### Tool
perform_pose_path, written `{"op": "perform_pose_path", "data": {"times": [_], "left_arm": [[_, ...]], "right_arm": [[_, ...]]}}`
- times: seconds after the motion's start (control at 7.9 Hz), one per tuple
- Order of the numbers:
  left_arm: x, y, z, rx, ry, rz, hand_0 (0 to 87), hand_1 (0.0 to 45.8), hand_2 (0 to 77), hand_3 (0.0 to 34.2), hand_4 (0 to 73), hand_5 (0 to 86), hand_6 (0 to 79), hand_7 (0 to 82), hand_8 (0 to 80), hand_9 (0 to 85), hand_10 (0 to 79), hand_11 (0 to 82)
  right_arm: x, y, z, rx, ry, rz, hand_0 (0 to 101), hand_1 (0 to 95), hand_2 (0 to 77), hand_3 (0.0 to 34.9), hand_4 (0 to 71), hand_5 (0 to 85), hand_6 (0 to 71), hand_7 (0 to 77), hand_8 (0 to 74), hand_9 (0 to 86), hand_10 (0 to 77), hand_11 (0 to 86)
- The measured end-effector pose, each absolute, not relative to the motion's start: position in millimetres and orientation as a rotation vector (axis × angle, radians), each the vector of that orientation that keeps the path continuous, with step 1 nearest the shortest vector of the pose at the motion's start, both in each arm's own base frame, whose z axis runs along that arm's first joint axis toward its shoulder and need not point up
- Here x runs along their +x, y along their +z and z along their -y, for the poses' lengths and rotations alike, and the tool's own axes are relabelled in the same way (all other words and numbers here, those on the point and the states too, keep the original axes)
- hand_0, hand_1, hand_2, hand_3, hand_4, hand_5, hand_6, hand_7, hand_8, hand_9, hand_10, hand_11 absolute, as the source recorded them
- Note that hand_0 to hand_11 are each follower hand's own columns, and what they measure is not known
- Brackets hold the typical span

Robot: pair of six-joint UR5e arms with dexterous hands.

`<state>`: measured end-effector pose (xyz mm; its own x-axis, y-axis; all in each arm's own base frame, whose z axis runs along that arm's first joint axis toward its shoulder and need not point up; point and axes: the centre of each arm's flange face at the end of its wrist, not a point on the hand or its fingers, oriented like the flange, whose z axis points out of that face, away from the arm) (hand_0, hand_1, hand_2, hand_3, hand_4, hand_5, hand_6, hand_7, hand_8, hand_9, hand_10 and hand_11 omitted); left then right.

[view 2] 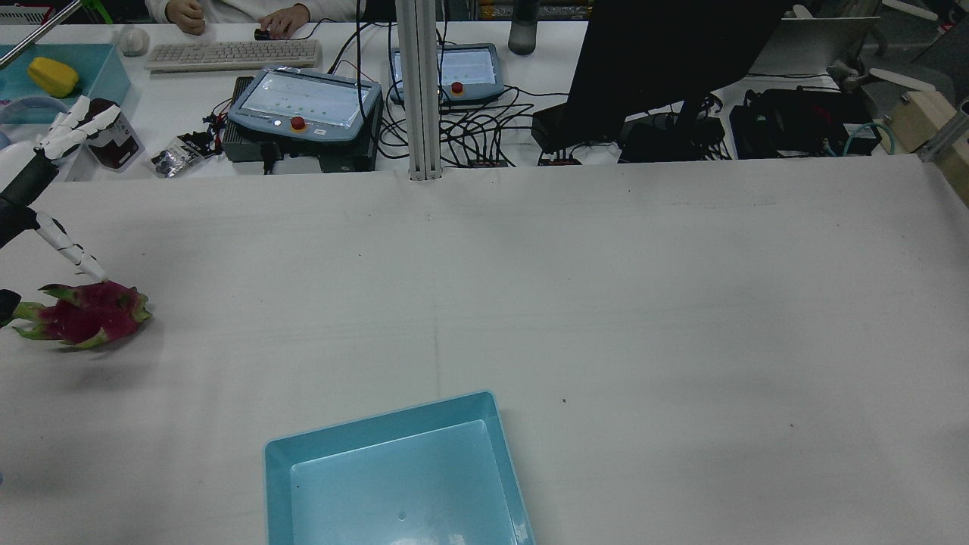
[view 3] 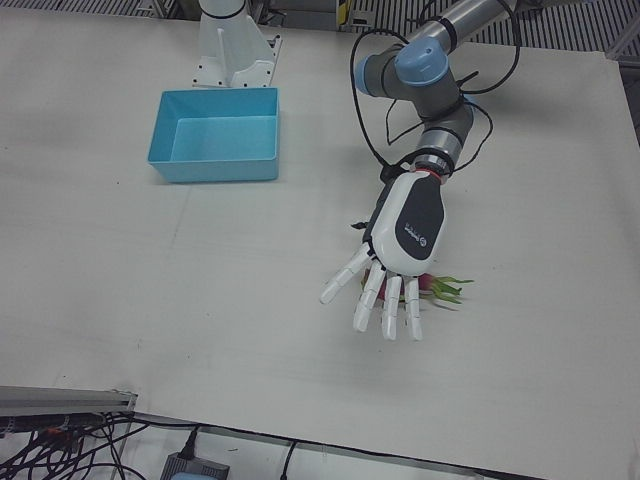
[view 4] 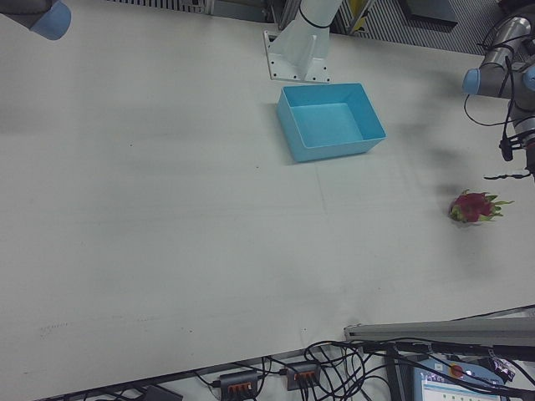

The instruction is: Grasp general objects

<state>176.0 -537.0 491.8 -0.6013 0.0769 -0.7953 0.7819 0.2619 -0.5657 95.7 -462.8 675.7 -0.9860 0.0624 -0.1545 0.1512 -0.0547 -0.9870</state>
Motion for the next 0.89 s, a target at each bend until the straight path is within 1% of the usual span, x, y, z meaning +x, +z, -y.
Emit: {"op": "perform_pose_path", "data": {"times": [0.13,0.25,0.38,0.51,0.76,0.89], "left_arm": [[173.6,498.1,532.1,0.793,-1.386,-1.800,70.4,0.0,6.5,26.9,2.2,2.2,0.0,1.6,1.1,0.5,0.5,0.5],[177.1,502.9,529.8,0.828,-1.359,-1.738,79.7,0.0,6.5,24.0,0.5,9.3,0.0,1.6,1.1,0.5,0.5,0.5],[178.8,502.7,528.8,0.880,-1.328,-1.693,81.2,0.0,6.5,24.2,0.5,3.8,0.0,1.6,1.1,0.5,0.5,0.5],[183.2,500.4,526.8,0.926,-1.294,-1.653,77.1,0.0,6.5,25.5,0.5,2.7,0.0,1.6,1.1,0.5,0.5,0.5],[214.5,501.5,512.4,0.928,-1.253,-1.612,77.8,0.0,6.5,28.4,2.2,2.2,0.0,1.1,1.1,0.5,0.5,0.5],[231.7,505.8,503.2,0.919,-1.248,-1.597,78.9,0.0,6.5,29.1,1.6,2.2,0.0,0.5,1.1,0.5,0.5,0.5]], "right_arm": [[95.7,675.7,462.8,0.240,-2.225,-2.116,0,94.9,77.4,0.0,0.0,0.0,0.0,0.0,0.0,0.5,0.0,0.5],[95.7,675.6,462.9,0.240,-2.225,-2.116,0,94.9,77.4,0.0,0.0,0.0,0.0,0.0,0.0,0.5,0.0,0.5],[95.7,675.5,463.0,0.240,-2.225,-2.117,0,94.9,77.4,0.0,0.0,0.0,0.0,0.0,0.0,0.5,0.0,0.5],[95.7,675.6,462.9,0.240,-2.225,-2.116,0,94.9,77.4,0.0,0.0,0.0,0.0,0.0,0.0,0.5,0.0,0.0],[95.7,675.6,462.9,0.240,-2.225,-2.117,0,94.9,77.4,0.0,0.0,0.0,0.0,0.0,0.0,0.5,0.0,0.0],[95.7,675.8,462.7,0.240,-2.225,-2.116,0,94.9,77.4,0.0,0.0,0.0,0.0,0.0,0.0,0.5,0.0,0.0]]}}
